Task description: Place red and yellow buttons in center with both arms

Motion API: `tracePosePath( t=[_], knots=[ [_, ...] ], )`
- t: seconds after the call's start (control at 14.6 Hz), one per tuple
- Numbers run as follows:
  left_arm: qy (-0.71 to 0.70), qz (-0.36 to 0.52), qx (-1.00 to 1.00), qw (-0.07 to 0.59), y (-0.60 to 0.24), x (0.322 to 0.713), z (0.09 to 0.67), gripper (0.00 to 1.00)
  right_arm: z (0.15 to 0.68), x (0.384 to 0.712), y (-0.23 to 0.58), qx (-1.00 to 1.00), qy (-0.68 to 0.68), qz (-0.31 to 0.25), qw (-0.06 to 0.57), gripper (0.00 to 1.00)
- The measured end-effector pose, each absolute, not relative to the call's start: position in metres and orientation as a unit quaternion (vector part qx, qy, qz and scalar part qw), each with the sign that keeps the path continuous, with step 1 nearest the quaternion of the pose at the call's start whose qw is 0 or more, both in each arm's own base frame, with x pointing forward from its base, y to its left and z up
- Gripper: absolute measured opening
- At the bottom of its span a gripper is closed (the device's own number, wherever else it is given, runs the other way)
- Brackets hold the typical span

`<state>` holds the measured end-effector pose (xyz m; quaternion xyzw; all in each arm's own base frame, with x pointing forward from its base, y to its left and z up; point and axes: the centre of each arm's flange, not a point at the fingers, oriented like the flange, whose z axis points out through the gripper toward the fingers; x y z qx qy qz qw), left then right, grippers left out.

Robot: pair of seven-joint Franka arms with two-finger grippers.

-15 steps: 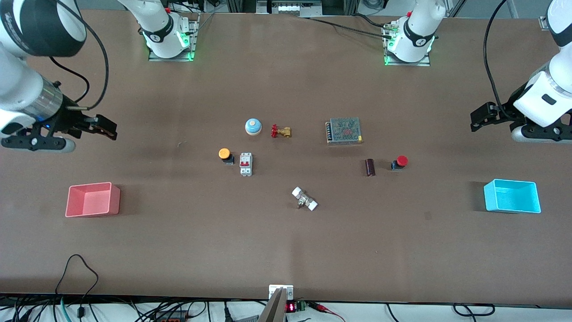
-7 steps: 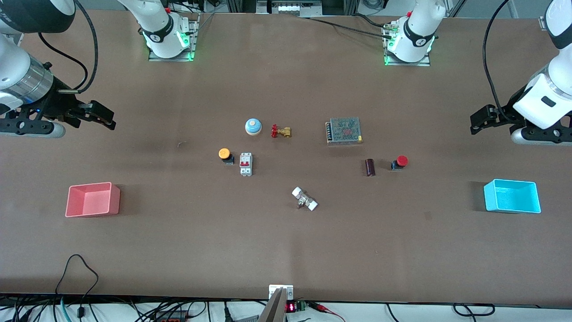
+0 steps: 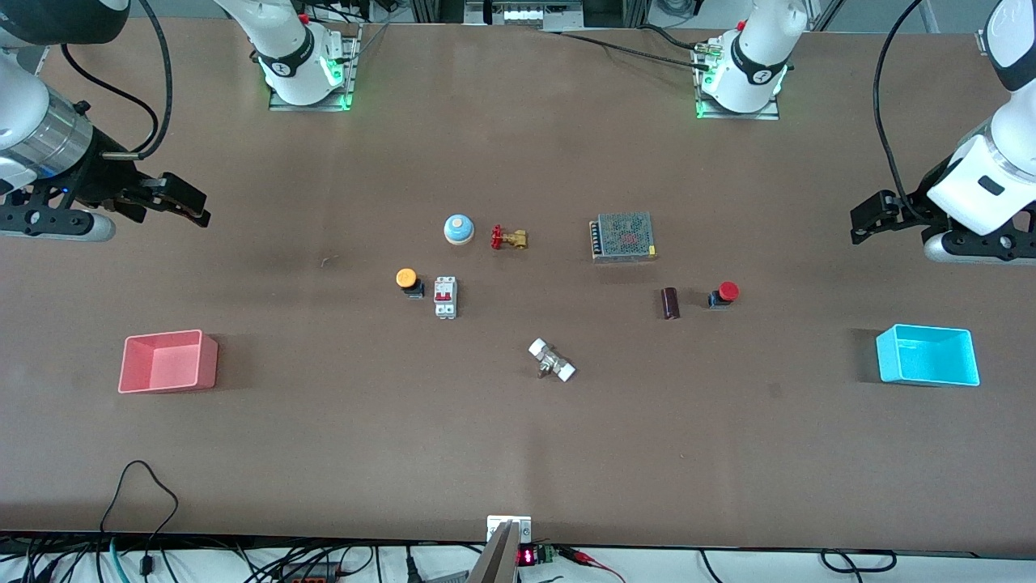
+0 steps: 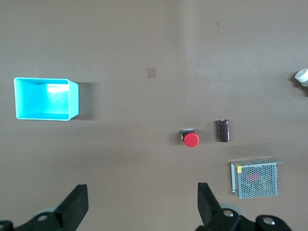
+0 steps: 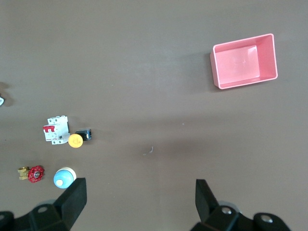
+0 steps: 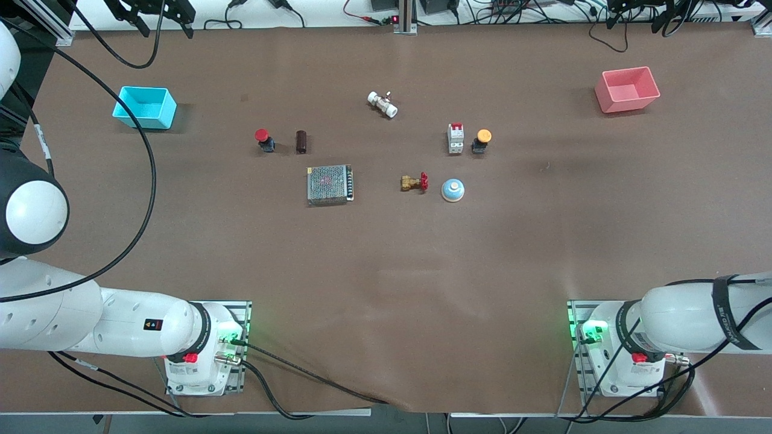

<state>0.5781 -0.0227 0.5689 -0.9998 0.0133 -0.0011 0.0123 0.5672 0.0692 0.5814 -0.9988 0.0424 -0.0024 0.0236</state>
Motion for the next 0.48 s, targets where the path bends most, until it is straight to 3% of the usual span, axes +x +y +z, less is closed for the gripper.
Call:
tracePosePath(
  t=[0.48],
  knots=[
    [0.012, 0.001, -1.0, 0.004, -0.024, 0.579, 0.567, 1.0, 0.597, 0.573, 0.067, -0.999, 0.039, -0.026, 0.011, 1.0]
  ],
)
